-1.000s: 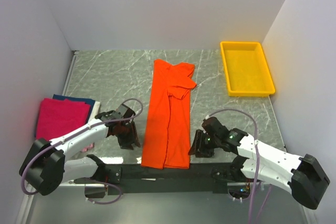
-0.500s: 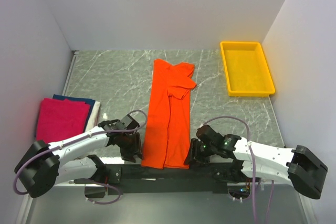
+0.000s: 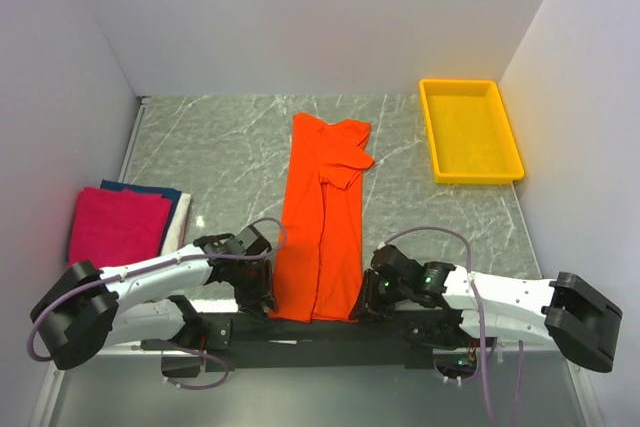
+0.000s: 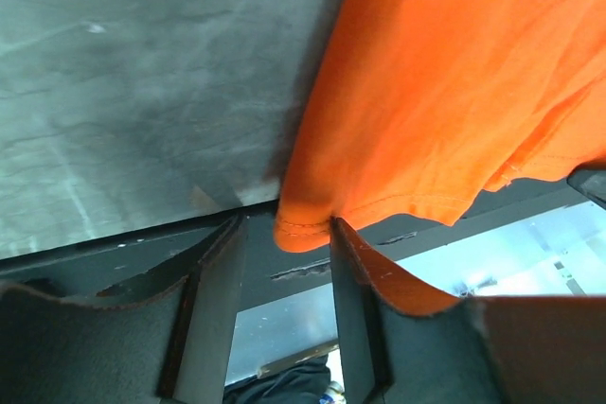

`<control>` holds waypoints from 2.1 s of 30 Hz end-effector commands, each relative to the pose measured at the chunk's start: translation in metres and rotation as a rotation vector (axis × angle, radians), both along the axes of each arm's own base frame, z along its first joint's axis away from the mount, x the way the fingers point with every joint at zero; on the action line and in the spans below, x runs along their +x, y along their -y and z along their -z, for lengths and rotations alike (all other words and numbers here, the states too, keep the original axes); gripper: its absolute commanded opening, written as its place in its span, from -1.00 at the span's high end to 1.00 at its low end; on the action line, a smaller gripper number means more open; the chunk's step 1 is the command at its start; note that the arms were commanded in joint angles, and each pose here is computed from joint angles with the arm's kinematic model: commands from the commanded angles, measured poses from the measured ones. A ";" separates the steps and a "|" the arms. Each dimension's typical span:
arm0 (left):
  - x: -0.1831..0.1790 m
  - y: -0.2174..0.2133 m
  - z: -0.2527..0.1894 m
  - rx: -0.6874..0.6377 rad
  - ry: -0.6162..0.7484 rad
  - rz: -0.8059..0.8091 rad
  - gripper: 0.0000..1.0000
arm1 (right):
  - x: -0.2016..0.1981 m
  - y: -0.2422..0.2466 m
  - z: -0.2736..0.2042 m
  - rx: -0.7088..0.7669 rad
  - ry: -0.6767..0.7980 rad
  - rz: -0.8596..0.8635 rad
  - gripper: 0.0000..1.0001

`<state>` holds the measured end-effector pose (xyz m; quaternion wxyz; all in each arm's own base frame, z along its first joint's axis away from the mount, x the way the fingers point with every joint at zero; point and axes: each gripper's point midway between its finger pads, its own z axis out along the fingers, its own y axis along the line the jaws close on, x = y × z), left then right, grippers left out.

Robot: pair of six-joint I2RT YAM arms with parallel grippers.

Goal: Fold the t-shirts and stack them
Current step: Fold the tshirt

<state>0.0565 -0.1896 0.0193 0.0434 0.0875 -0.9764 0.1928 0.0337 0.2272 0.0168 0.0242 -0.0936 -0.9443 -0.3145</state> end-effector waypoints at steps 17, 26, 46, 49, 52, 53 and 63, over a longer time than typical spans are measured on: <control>-0.017 0.047 -0.027 -0.069 0.071 0.167 0.99 | -0.014 0.011 -0.017 -0.029 0.051 -0.046 1.00; 0.012 0.066 -0.067 -0.069 0.214 0.189 0.99 | 0.019 0.025 -0.057 -0.134 0.244 -0.018 1.00; 0.207 0.097 -0.095 -0.044 0.472 -0.062 0.99 | 0.206 0.001 -0.095 -0.281 0.556 0.154 1.00; 0.225 0.096 -0.089 -0.022 0.473 -0.081 0.99 | 0.228 0.001 -0.092 -0.307 0.568 0.175 1.00; 0.247 0.095 -0.086 0.001 0.487 -0.118 0.99 | 0.247 -0.001 -0.089 -0.317 0.570 0.181 1.00; 0.258 0.093 -0.091 -0.003 0.497 -0.141 0.99 | 0.255 -0.003 -0.093 -0.308 0.582 0.189 1.00; 0.313 0.088 -0.085 0.000 0.499 -0.235 0.99 | 0.305 0.006 -0.078 -0.307 0.547 0.221 1.00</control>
